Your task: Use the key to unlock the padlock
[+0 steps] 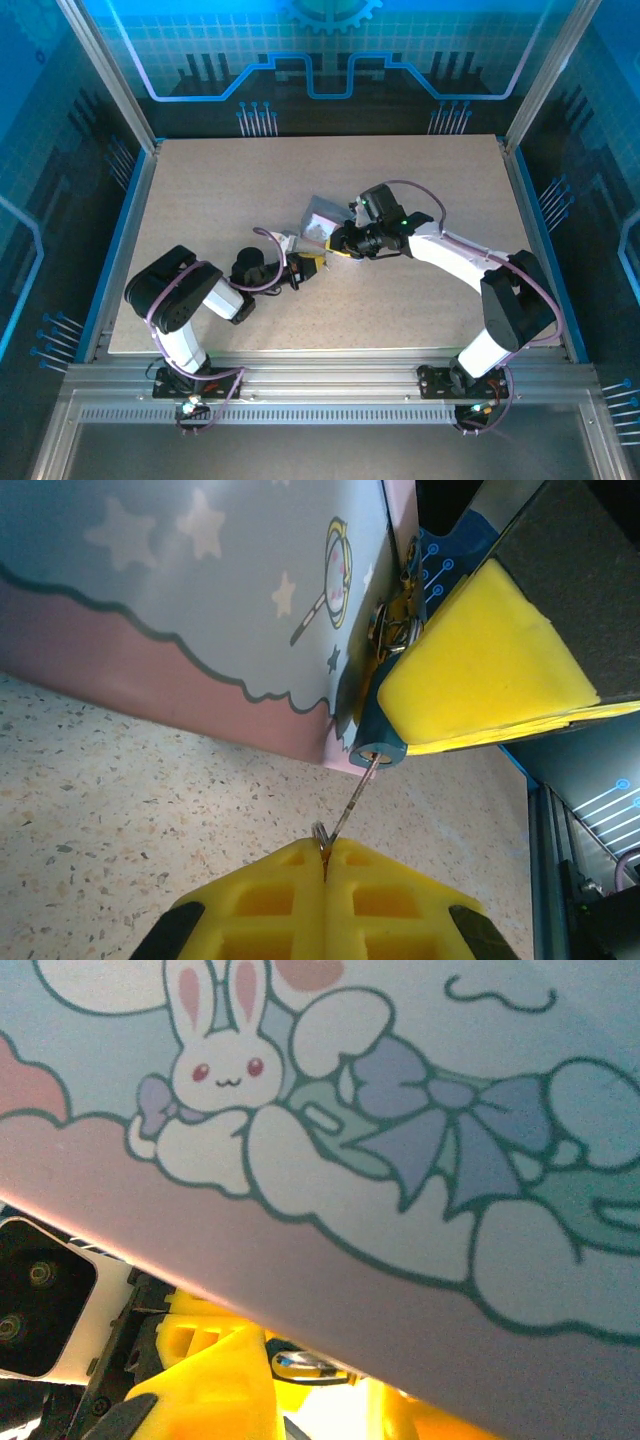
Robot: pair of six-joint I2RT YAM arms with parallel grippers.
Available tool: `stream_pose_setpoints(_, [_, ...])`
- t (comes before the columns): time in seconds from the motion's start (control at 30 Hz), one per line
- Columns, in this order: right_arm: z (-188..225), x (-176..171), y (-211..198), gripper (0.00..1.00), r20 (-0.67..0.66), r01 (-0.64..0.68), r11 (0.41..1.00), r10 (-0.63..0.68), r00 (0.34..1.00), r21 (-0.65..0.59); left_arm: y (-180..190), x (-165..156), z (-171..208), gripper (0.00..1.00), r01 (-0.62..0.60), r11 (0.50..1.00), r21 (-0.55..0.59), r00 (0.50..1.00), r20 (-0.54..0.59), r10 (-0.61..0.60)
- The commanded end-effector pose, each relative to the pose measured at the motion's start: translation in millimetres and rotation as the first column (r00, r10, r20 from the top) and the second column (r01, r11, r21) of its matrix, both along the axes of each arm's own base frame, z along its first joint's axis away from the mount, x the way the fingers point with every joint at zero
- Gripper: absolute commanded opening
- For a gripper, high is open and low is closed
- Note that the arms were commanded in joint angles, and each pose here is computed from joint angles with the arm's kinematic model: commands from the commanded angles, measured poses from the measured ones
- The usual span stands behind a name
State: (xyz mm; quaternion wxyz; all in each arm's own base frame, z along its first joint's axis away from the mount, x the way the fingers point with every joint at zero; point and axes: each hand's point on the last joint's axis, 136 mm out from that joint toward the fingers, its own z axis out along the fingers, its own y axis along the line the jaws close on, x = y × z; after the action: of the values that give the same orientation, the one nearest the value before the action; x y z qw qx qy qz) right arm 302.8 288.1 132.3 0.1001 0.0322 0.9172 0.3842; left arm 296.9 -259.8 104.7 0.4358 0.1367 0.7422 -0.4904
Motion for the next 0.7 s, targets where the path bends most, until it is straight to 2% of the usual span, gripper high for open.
stream_pose_setpoints(0.0, [13, -7, 3, 0.00, -0.004, -0.017, 0.999, 0.017, 1.000, 0.043, 1, 4, 14, 0.00, -0.027, 1.000, -0.004, 0.995, 0.092, 0.027])
stream_pose_setpoints(0.67, [16, -5, 7, 0.00, 0.004, -0.009, 0.999, 0.009, 1.000, 0.046, -12, -2, 13, 0.00, 0.001, 1.000, 0.011, 0.993, 0.117, -0.002])
